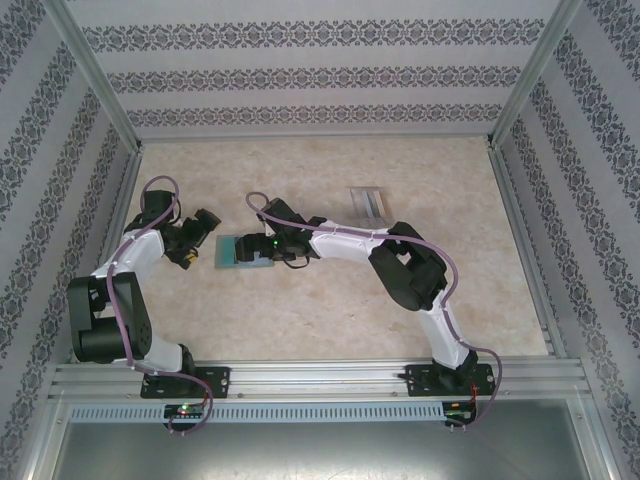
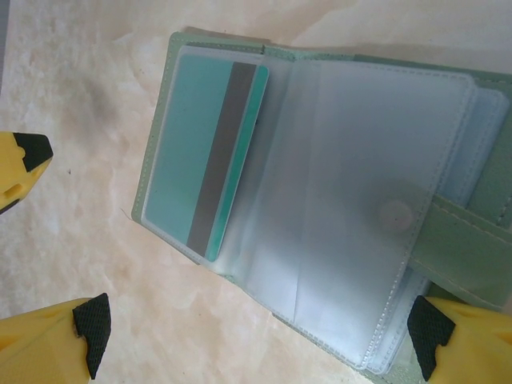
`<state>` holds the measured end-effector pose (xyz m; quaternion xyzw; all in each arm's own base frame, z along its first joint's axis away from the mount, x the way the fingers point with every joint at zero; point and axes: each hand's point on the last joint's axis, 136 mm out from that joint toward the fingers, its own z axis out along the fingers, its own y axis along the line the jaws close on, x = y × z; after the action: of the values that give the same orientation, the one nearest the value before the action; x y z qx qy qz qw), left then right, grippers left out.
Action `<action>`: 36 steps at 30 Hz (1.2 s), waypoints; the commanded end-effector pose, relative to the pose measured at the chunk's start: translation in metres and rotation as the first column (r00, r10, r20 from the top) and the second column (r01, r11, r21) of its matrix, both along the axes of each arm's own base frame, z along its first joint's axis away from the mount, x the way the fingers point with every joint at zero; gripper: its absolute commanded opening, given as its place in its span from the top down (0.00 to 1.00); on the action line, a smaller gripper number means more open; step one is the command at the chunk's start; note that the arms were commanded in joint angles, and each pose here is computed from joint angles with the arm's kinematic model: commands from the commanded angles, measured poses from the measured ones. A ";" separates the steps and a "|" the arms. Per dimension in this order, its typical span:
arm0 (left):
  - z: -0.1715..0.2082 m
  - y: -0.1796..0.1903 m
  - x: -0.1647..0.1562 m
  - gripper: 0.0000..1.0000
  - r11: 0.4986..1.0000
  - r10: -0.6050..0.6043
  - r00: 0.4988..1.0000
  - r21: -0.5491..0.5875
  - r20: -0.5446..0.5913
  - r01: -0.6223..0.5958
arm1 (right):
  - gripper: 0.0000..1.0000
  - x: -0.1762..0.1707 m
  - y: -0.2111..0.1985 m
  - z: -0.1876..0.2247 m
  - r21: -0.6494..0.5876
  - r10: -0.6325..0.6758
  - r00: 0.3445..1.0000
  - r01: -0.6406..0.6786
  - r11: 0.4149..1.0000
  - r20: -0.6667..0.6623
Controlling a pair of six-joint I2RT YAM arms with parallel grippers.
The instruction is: Put the credit cards into the card holder
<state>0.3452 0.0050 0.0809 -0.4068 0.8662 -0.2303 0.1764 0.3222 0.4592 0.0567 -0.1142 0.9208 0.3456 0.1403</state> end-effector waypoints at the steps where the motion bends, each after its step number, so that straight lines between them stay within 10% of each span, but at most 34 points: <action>1: 0.004 0.003 0.003 0.00 1.000 0.009 1.000 -0.013 0.018 -0.009 | 0.02 0.001 0.007 0.001 0.006 0.005 1.000 -0.005 1.000 0.004; 36: 0.008 0.004 -0.001 0.00 1.000 0.021 0.999 -0.002 0.030 -0.021 | 0.02 0.015 0.064 0.021 0.250 0.144 0.988 -0.126 0.960 -0.052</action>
<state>0.3441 0.0042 0.0804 -0.4082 0.8655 -0.2320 0.1748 0.3324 0.5129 0.0690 -0.1429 0.8789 0.4426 0.1059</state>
